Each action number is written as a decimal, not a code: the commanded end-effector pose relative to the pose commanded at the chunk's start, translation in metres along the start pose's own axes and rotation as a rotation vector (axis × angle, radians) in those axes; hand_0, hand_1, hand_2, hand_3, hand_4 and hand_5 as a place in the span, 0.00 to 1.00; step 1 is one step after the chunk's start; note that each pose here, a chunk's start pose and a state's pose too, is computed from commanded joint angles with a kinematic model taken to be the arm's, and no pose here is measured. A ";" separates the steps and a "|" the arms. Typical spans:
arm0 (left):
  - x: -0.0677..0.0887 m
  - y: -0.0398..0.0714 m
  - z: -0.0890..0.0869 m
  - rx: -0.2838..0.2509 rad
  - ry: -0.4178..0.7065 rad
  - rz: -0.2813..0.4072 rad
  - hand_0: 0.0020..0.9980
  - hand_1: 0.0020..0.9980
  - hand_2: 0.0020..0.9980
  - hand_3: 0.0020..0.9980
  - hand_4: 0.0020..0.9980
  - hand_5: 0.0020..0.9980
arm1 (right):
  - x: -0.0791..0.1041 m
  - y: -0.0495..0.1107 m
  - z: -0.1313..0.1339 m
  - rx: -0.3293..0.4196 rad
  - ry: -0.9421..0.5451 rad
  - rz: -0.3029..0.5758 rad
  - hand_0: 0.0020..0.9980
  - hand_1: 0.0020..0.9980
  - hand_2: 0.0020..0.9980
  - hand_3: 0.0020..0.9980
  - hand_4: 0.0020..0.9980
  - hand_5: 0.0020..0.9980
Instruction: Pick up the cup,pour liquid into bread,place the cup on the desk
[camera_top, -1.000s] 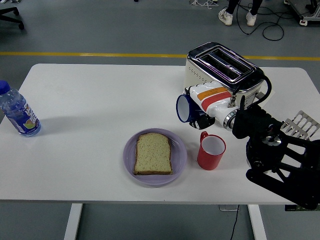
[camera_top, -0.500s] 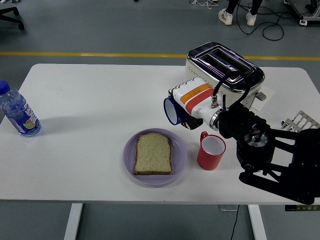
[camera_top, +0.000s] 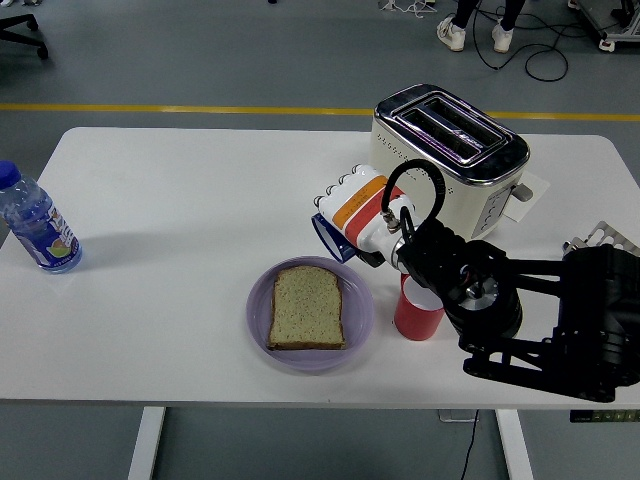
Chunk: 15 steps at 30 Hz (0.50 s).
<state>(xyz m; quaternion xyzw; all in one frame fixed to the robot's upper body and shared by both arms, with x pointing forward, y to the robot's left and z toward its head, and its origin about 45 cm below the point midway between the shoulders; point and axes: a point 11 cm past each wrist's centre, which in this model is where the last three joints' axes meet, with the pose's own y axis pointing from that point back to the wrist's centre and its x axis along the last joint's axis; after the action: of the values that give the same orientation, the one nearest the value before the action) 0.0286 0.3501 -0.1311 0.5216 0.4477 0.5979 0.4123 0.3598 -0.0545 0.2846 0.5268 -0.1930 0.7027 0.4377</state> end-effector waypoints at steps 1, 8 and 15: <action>0.000 0.000 0.000 0.000 0.001 0.000 0.63 0.64 0.65 0.50 0.24 0.86 | 0.000 0.000 -0.001 0.002 0.004 -0.001 0.40 0.40 0.56 0.57 0.58 0.00; 0.000 0.000 -0.001 0.002 0.002 0.000 0.63 0.64 0.65 0.50 0.24 0.86 | 0.000 0.000 -0.003 0.008 0.013 0.000 0.40 0.41 0.56 0.57 0.57 0.00; 0.000 0.000 -0.002 0.003 0.001 0.000 0.63 0.64 0.65 0.50 0.24 0.86 | 0.002 -0.001 0.000 -0.006 -0.044 0.026 0.40 0.41 0.56 0.57 0.57 0.00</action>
<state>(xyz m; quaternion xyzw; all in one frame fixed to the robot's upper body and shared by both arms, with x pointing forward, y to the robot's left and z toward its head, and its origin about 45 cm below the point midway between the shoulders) 0.0271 0.3500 -0.1313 0.5219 0.4487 0.5974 0.4115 0.3605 -0.0532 0.2858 0.5382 -0.2114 0.6961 0.4256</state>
